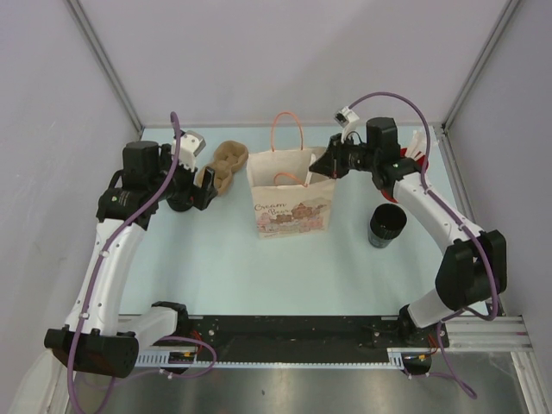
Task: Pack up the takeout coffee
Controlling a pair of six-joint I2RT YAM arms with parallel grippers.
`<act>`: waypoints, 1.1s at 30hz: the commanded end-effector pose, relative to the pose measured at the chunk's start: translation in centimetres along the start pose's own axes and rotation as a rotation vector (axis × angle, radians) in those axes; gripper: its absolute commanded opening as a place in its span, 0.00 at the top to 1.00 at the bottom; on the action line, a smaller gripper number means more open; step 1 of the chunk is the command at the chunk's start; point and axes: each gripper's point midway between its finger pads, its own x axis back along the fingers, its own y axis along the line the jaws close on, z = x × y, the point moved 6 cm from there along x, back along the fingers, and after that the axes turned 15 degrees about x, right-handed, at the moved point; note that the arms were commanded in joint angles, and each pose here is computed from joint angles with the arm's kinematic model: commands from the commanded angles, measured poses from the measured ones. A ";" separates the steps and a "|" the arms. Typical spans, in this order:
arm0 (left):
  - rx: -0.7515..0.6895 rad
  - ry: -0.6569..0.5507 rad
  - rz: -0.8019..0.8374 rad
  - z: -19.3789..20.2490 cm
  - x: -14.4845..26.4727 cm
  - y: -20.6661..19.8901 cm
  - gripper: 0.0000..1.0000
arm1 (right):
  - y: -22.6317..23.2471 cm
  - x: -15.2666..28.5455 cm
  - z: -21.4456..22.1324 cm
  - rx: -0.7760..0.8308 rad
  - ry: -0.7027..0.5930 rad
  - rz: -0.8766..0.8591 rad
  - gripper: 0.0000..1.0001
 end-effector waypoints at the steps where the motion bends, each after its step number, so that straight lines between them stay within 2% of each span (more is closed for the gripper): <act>1: 0.011 -0.031 0.005 -0.6 0.0 0.0 0.00 | 0.5 1.3 -2.0 0.081 -0.083 0.061 1.00; 4: 0.013 -0.033 0.005 -0.7 0.0 0.0 0.01 | 0.8 1.7 -2.4 0.095 -0.098 0.066 0.99; 7: 0.014 -0.031 0.005 -0.7 0.0 0.0 0.00 | 1.1 2.0 -3.0 0.112 -0.115 0.069 0.94; 9: 0.012 -0.033 0.005 -0.7 0.1 0.0 0.01 | 1.1 2.2 -3.2 0.120 -0.122 0.074 0.86; 14: 0.014 -0.030 0.005 -0.7 0.1 0.0 0.01 | 1.2 2.5 -3.3 0.141 -0.121 0.082 0.77; 25: 0.015 -0.033 0.005 -0.8 0.1 0.0 0.01 | 0.6 5.3 -5.3 0.202 -0.178 0.169 0.73; 33: 0.018 -0.029 0.003 -0.8 0.0 0.0 0.01 | 0.8 6.2 -5.2 0.242 -0.156 0.186 0.68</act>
